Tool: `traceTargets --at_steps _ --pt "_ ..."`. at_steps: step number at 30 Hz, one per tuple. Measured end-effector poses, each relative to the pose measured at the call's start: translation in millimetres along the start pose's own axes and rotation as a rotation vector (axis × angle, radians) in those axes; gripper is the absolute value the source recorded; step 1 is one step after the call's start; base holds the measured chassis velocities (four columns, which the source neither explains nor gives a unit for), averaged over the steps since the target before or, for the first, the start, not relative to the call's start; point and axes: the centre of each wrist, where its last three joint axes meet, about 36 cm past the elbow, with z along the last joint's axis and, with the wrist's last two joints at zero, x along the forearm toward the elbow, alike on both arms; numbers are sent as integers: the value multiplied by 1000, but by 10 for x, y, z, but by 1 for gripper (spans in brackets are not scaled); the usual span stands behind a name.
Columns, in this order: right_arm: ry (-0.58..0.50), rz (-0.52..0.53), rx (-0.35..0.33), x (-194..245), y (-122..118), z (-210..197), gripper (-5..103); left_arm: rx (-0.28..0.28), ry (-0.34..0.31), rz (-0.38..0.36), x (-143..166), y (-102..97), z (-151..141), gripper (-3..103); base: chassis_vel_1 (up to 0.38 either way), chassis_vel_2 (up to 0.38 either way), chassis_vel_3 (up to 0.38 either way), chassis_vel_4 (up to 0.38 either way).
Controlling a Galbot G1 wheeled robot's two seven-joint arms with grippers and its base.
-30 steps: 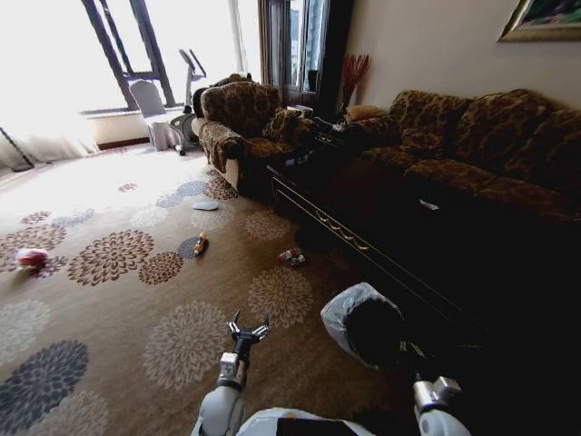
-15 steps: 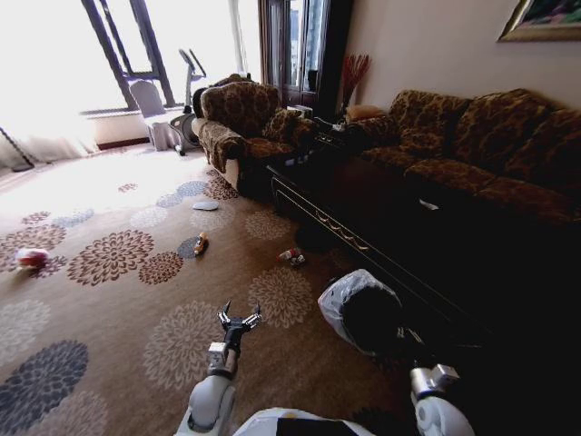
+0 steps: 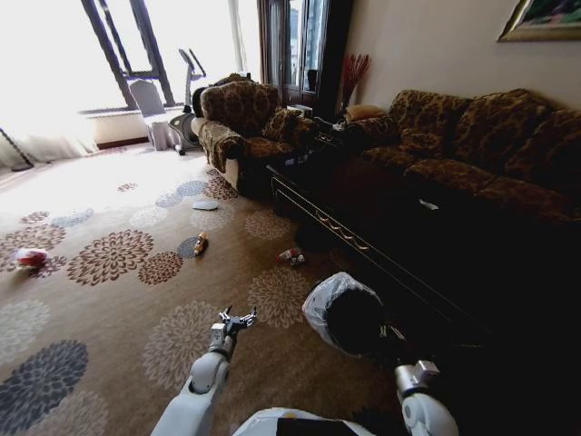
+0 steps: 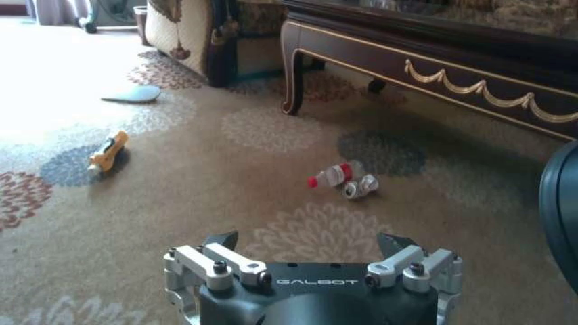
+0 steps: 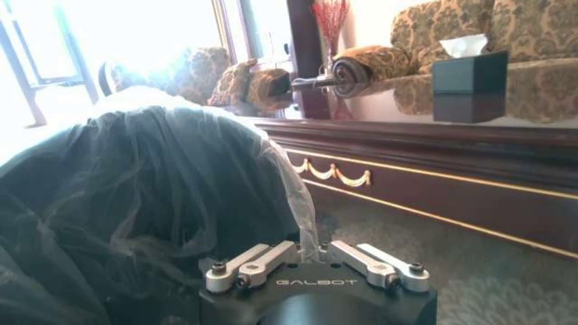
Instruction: Pick up the trash from the ground and place it into the trash bin.
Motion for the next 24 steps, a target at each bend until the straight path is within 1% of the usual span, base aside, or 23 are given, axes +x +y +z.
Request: traceTargets --at_steps 2,9,20,24 --pt "3 -7 5 0 34 16 1 -14 0 16 -52 44 46 100 -35 24 15 -15" --pt "5 -6 7 -16 61 64 1 -31 6 29 -156 73 140 100 -114 112 87 -113" --pt "4 -5 -5 8 139 151 1 -58 36 49 -238 63 332 100 -245 245 240 -245" --pt "14 -3 -8 63 154 191 1 -71 47 56 -293 60 414 100 -149 194 177 -128"
